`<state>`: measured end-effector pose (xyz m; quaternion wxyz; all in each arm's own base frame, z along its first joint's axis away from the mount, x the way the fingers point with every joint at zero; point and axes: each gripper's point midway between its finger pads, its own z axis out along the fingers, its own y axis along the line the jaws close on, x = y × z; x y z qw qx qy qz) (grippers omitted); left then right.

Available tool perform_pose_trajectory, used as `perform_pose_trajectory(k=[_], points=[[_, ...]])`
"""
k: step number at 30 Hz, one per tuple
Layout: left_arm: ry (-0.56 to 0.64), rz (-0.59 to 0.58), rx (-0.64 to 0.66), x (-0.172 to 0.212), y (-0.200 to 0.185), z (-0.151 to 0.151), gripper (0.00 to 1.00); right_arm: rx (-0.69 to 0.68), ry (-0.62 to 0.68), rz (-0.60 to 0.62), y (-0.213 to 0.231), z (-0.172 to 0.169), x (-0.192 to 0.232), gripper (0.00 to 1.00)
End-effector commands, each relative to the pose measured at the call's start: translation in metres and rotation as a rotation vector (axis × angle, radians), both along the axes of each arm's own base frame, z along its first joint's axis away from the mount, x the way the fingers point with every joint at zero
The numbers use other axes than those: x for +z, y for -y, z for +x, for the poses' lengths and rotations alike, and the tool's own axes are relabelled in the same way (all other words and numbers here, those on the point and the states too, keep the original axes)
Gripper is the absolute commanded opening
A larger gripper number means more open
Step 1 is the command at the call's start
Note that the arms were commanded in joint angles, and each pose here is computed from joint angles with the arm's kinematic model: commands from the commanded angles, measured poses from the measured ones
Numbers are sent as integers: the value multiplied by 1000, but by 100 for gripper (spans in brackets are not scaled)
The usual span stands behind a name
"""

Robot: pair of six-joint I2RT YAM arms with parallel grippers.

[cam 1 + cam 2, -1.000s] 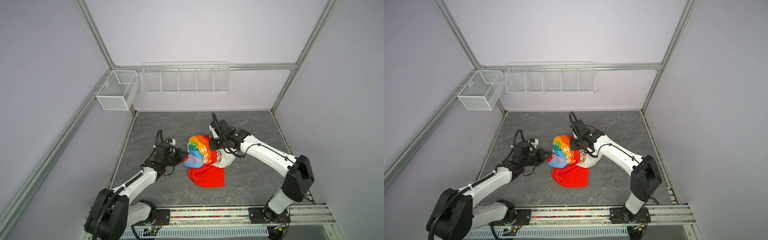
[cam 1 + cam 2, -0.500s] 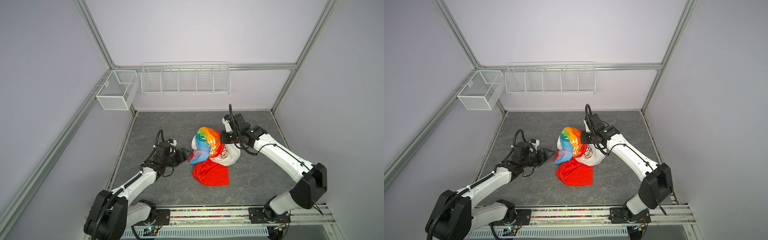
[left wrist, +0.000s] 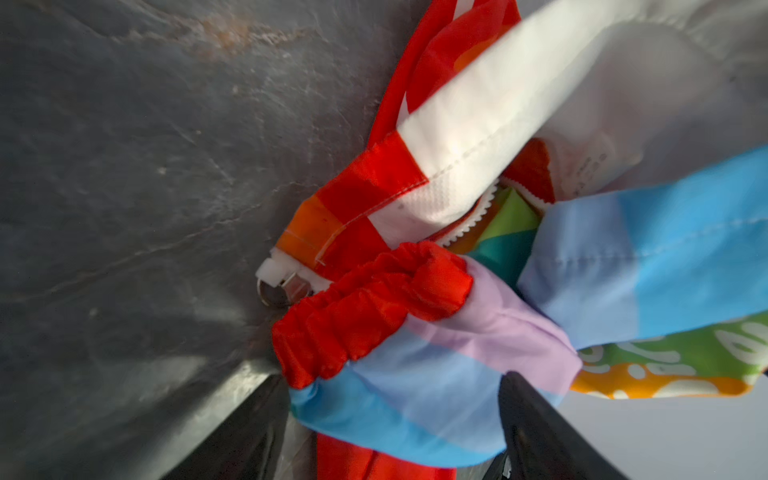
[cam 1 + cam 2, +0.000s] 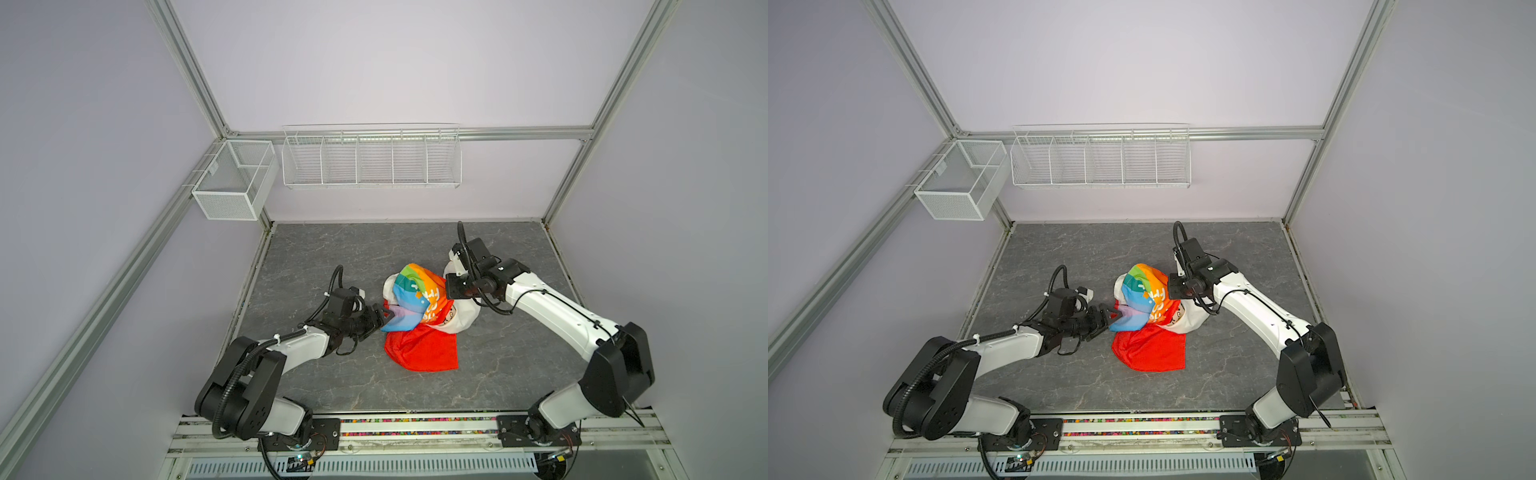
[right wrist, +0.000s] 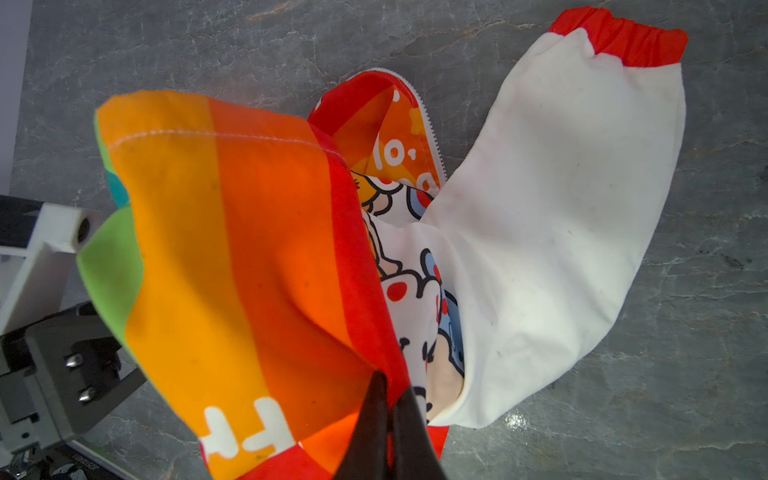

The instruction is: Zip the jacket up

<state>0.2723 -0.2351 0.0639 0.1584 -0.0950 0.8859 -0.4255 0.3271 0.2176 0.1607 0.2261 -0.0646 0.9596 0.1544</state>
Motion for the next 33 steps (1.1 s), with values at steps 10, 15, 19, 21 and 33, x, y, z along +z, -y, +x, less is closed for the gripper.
perform_pose_trajectory(k=[10,15,19,21,33], points=[[61,-41,3,19,15,10,11,14,35,19,2,-5,13,67],[89,-20,-8,36,13,10,0,100,77,22,-18,-16,29,82],[115,-11,-4,48,10,10,0,164,98,-47,-38,-22,29,89],[127,-7,-4,54,8,8,0,170,91,-94,-43,-21,24,89],[195,32,2,90,-4,2,0,105,64,-221,-43,9,8,37]])
